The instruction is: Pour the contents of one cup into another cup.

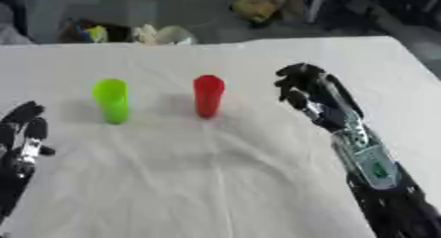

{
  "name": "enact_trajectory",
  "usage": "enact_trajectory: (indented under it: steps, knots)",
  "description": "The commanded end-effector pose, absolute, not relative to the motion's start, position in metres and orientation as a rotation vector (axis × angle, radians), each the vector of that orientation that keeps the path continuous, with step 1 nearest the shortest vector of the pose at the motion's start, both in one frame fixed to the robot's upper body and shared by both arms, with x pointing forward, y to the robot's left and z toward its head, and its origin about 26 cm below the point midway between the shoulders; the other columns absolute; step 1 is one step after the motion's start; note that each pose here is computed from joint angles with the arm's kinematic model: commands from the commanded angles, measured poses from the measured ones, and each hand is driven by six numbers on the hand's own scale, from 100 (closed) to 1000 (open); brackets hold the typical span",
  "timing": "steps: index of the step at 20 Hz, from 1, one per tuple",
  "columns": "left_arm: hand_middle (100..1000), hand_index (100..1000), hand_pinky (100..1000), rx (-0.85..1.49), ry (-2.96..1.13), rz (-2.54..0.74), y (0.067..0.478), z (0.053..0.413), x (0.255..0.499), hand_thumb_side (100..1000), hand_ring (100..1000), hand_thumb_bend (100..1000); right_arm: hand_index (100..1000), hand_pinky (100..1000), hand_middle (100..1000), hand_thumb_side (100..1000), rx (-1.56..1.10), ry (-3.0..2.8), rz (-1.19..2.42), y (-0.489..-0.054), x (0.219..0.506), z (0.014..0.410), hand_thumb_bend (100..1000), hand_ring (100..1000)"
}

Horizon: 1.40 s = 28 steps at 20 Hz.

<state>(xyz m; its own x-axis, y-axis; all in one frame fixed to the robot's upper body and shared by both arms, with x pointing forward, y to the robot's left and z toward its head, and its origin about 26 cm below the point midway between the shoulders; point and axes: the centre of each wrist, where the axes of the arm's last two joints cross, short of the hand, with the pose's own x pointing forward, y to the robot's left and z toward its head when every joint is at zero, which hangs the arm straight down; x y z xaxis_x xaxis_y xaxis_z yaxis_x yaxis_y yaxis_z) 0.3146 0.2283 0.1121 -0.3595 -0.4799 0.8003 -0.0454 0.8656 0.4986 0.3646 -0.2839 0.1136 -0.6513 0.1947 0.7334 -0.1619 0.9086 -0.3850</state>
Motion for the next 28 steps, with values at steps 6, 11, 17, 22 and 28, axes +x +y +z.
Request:
enact_trajectory:
  steps: [6, 11, 17, 22, 28]
  knots:
    - [956, 925, 616, 0.514, -1.824, -0.526, 0.237, 0.113, 0.327, 816, 1000, 169, 692, 719, 433, 650, -0.032, -2.243, 0.558, -0.284, 0.365, 0.123, 648, 429]
    - [949, 936, 618, 0.592, -1.778, -0.588, 0.237, 0.116, 0.335, 778, 1000, 379, 692, 719, 433, 651, -0.029, -2.243, 0.563, -0.284, 0.365, 0.123, 648, 429]
    - [945, 947, 621, 0.689, -1.739, -0.708, 0.240, 0.121, 0.346, 746, 1000, 572, 692, 719, 433, 651, -0.024, -2.244, 0.568, -0.283, 0.366, 0.124, 648, 428]
    - [939, 948, 622, 0.751, -1.729, -0.773, 0.241, 0.124, 0.358, 712, 1000, 530, 691, 719, 432, 652, -0.019, -2.245, 0.572, -0.281, 0.366, 0.124, 648, 428]
    - [934, 949, 614, 0.784, -1.730, -0.800, 0.241, 0.126, 0.372, 686, 1000, 475, 691, 719, 431, 653, -0.010, -2.247, 0.576, -0.279, 0.366, 0.125, 648, 427]
